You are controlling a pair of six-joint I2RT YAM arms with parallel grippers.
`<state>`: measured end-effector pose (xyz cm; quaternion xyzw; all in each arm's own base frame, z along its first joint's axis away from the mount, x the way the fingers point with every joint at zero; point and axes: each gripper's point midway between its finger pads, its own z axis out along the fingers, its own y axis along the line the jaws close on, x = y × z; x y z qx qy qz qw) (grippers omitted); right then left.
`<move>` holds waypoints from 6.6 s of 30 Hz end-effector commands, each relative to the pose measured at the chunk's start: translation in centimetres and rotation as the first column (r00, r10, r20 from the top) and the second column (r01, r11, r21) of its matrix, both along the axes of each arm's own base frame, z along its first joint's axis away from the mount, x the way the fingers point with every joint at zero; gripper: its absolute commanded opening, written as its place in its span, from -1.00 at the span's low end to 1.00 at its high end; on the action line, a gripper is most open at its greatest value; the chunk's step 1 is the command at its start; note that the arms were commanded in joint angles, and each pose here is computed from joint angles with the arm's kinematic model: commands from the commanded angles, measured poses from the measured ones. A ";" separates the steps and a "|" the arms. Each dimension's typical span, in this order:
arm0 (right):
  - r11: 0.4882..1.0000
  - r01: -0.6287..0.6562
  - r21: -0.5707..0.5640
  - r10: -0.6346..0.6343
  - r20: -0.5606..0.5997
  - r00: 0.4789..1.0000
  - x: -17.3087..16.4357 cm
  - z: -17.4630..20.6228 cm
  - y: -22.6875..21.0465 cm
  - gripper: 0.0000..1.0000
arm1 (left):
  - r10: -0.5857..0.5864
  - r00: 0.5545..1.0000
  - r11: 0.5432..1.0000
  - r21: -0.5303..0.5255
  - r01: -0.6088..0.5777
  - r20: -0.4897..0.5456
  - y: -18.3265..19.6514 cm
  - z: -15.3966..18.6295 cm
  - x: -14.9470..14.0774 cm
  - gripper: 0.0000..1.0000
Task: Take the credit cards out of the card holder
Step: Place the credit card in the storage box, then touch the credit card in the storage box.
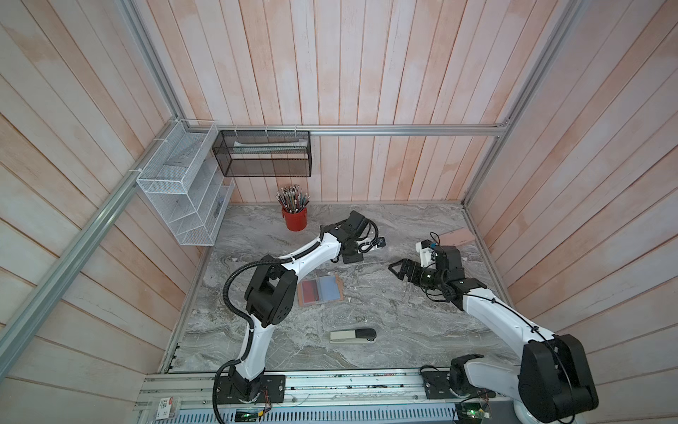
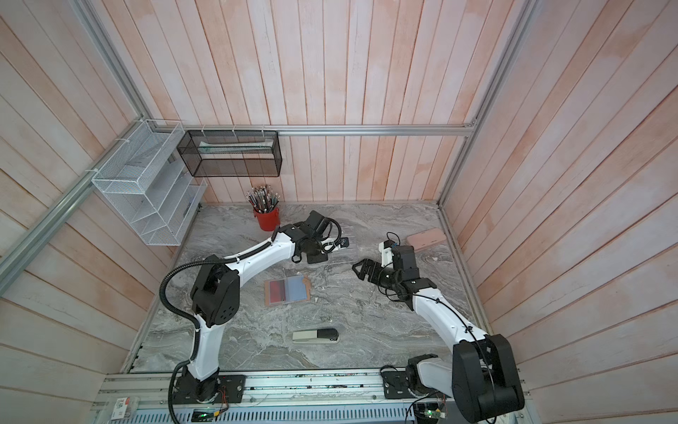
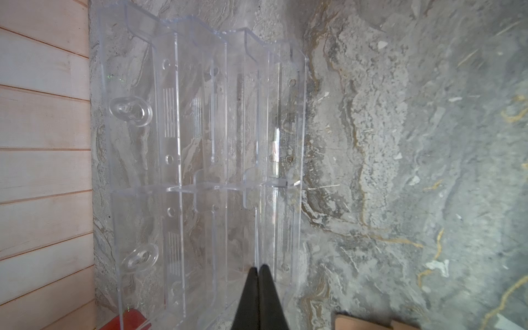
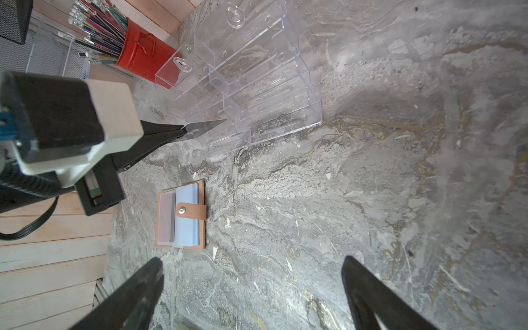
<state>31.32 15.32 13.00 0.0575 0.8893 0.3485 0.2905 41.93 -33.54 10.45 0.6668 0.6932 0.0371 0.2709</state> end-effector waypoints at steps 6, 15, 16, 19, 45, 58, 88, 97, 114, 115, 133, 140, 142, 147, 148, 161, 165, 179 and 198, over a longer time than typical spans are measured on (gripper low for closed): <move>0.999 -0.013 0.032 0.013 -0.007 1.000 0.0 -0.3 0.4 0.96 | -0.041 0.999 0.999 0.000 0.041 0.000 0.0 -0.5 -1.2 -1.00; 0.999 -0.013 0.037 0.013 -0.002 1.000 0.0 -0.2 0.4 0.96 | -0.043 0.999 0.999 0.004 0.043 -0.010 0.0 -1.0 -1.3 -1.00; 0.999 -0.013 0.037 0.013 -0.002 1.000 0.0 -0.2 0.4 0.97 | -0.043 0.999 0.999 0.005 0.043 -0.013 0.0 -1.1 -1.4 -1.00; 0.999 -0.014 0.040 0.014 0.001 1.000 0.1 -0.1 0.4 0.97 | -0.041 0.999 0.999 0.009 0.041 -0.016 0.2 -1.3 -1.5 -1.00; 0.998 -0.004 0.061 0.003 0.006 1.000 -0.1 -0.3 0.5 0.96 | -0.058 0.998 0.998 0.036 0.057 0.022 0.4 -1.7 -2.2 -0.85; 0.997 -0.001 0.076 0.001 0.009 1.000 -0.1 -0.3 0.5 0.96 | -0.050 0.997 0.998 0.049 0.047 0.061 0.7 -1.4 -1.6 -0.57; 0.997 0.039 0.064 -0.041 0.018 0.999 0.4 -0.8 0.1 0.97 | 0.032 0.998 0.996 -0.084 -0.027 0.061 1.0 0.9 -1.7 -0.09; 0.998 0.033 0.056 -0.034 0.007 0.999 0.7 -1.4 0.3 0.97 | 0.138 0.985 0.968 -0.226 -0.112 0.101 1.8 5.0 0.0 1.00; 0.998 0.031 0.048 -0.033 0.032 0.999 0.8 -0.1 0.2 0.96 | 0.238 0.971 0.920 -0.320 -0.228 -0.006 3.5 2.6 -3.3 1.00; 0.998 0.030 0.048 -0.032 0.031 0.999 0.7 -0.1 0.2 0.97 | 0.243 0.970 0.920 -0.315 -0.232 -0.003 3.5 2.3 -3.1 1.00; 0.998 0.033 0.046 -0.035 0.030 0.999 0.4 -0.4 0.0 0.96 | 0.306 0.939 0.939 -0.210 -0.271 0.156 3.6 -0.9 0.5 1.00; 0.998 0.035 0.049 -0.036 0.030 0.999 0.2 -0.4 0.0 0.97 | 0.306 0.935 0.943 -0.195 -0.270 0.182 3.5 -1.1 1.6 1.00; 0.998 0.035 0.049 -0.036 0.033 0.999 0.3 -0.3 0.0 0.96 | 0.309 0.932 0.942 -0.193 -0.274 0.188 3.7 -1.1 2.0 0.99; 0.998 0.034 0.052 -0.036 0.030 0.999 0.2 -0.4 0.0 0.96 | 0.310 0.929 0.942 -0.194 -0.273 0.201 4.0 -0.8 2.6 1.00; 0.998 0.035 0.051 -0.037 0.029 0.999 0.2 -0.4 0.0 0.96 | 0.311 0.928 0.942 -0.197 -0.272 0.205 4.0 -0.6 2.7 1.00; 0.998 0.033 0.059 -0.034 0.027 0.999 0.1 -0.6 0.1 0.95 | 0.307 0.926 0.944 -0.198 -0.265 0.220 4.2 0.2 4.6 0.99; 0.998 0.035 0.055 -0.036 0.025 0.999 0.1 -0.8 0.0 0.95 | 0.309 0.924 0.942 -0.206 -0.265 0.225 4.3 0.6 5.1 1.00; 0.999 0.014 0.033 -0.016 0.046 0.999 0.6 -0.3 0.3 0.97 | 0.320 0.931 0.905 -0.346 -0.245 0.177 4.8 5.5 1.0 1.00; 0.999 0.022 0.040 -0.023 0.046 0.999 0.3 -0.5 0.2 0.97 | 0.275 0.950 0.952 -0.179 -0.247 0.151 4.8 -2.2 -0.4 1.00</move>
